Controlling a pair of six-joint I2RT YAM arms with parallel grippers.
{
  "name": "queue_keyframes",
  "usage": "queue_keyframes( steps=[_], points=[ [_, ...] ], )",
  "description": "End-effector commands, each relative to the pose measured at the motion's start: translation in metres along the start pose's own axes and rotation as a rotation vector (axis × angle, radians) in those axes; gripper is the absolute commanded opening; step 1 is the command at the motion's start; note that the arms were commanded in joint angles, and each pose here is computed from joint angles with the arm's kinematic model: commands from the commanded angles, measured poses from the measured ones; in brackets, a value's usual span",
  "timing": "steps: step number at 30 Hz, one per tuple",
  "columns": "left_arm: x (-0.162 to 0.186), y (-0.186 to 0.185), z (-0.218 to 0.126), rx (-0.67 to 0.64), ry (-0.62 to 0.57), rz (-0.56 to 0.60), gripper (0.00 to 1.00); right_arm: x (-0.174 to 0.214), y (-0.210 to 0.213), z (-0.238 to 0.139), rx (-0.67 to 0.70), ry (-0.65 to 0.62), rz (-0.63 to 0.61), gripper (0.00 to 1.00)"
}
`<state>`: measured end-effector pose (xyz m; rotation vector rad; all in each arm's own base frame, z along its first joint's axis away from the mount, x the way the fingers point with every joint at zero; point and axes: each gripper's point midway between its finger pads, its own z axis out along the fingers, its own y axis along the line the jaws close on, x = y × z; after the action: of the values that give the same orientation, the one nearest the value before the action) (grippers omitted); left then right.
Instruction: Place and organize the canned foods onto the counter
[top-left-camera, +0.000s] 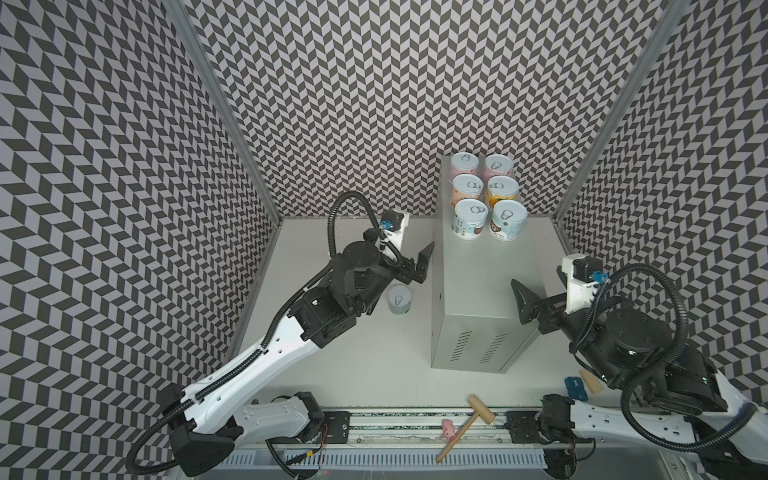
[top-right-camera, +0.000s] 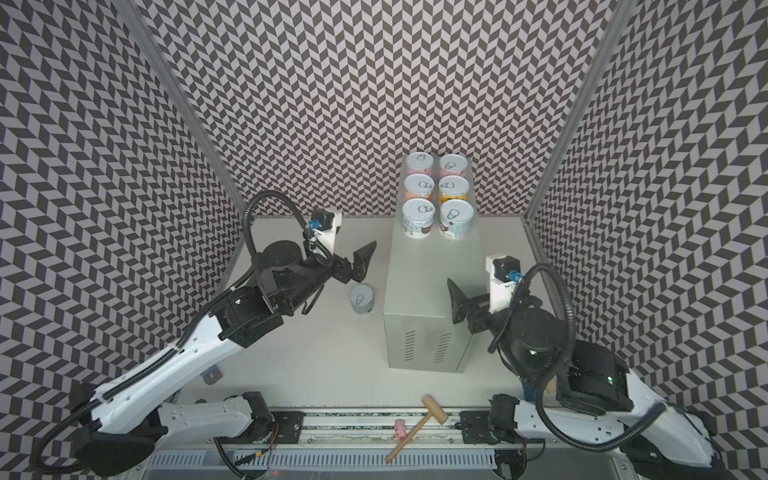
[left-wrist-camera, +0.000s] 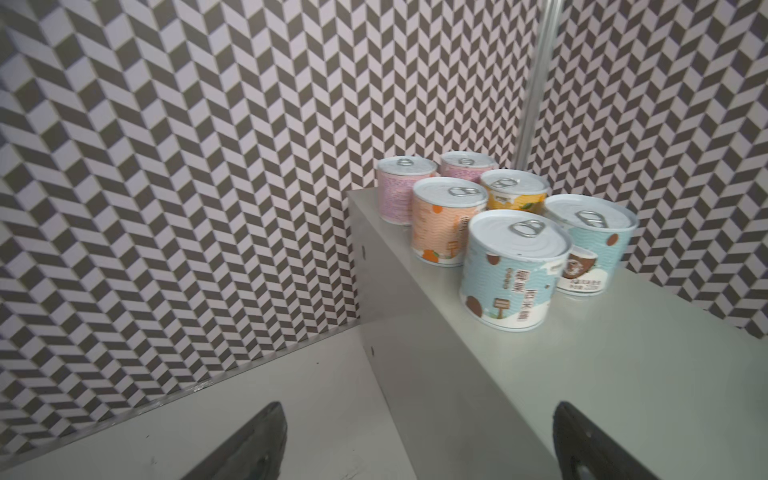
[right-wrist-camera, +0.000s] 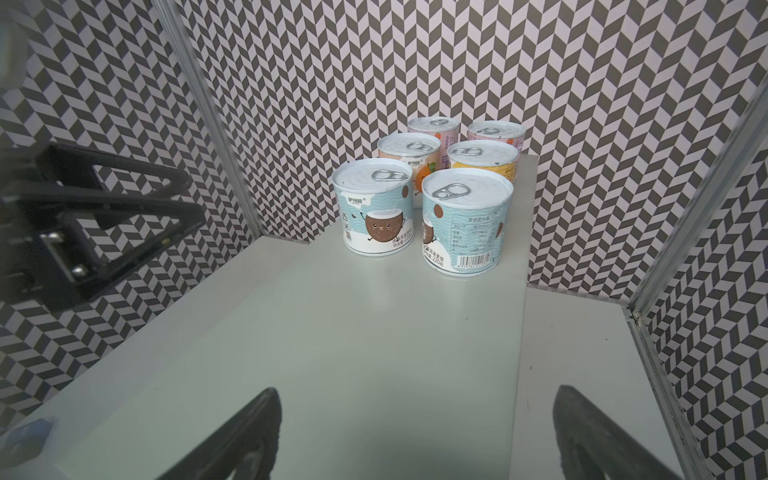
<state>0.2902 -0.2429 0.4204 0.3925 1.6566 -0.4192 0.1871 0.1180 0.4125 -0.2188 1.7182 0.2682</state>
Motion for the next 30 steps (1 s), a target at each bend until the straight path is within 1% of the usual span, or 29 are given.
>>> queue_keyframes(
  steps=[1, 6, 9, 11, 13, 20, 23, 27, 30],
  points=[
    [0.046, 0.037, 0.001, -0.127, 0.171, -0.034, 1.00, -0.004, 0.016, 0.005, -0.047, -0.015, 0.014, 0.99],
    [0.087, 0.060, 0.008, -0.176, 0.282, -0.090, 1.00, 0.008, 0.052, 0.012, -0.190, 0.047, -0.045, 0.99],
    [0.112, 0.064, 0.015, -0.165, 0.342, -0.134, 1.00, 0.021, 0.081, 0.018, -0.279, 0.144, -0.122, 0.99],
    [0.129, 0.063, 0.020, -0.150, 0.386, -0.155, 1.00, 0.030, 0.098, 0.020, -0.329, 0.225, -0.179, 0.99],
    [0.146, 0.062, 0.025, -0.146, 0.431, -0.175, 1.00, 0.031, 0.111, 0.020, -0.380, 0.273, -0.208, 0.99],
    [0.217, 0.053, 0.044, -0.133, 0.620, -0.244, 1.00, 0.033, 0.145, 0.009, -0.542, 0.382, -0.291, 0.99],
    [0.240, 0.049, 0.050, -0.131, 0.677, -0.263, 1.00, 0.029, 0.151, 0.005, -0.584, 0.395, -0.309, 0.99],
    [0.267, 0.045, 0.056, -0.126, 0.720, -0.281, 1.00, 0.009, 0.159, -0.006, -0.657, 0.361, -0.298, 0.99],
    [0.290, 0.046, 0.059, -0.145, 0.769, -0.281, 1.00, 0.007, 0.155, -0.011, -0.658, 0.380, -0.318, 0.99]
  ],
)
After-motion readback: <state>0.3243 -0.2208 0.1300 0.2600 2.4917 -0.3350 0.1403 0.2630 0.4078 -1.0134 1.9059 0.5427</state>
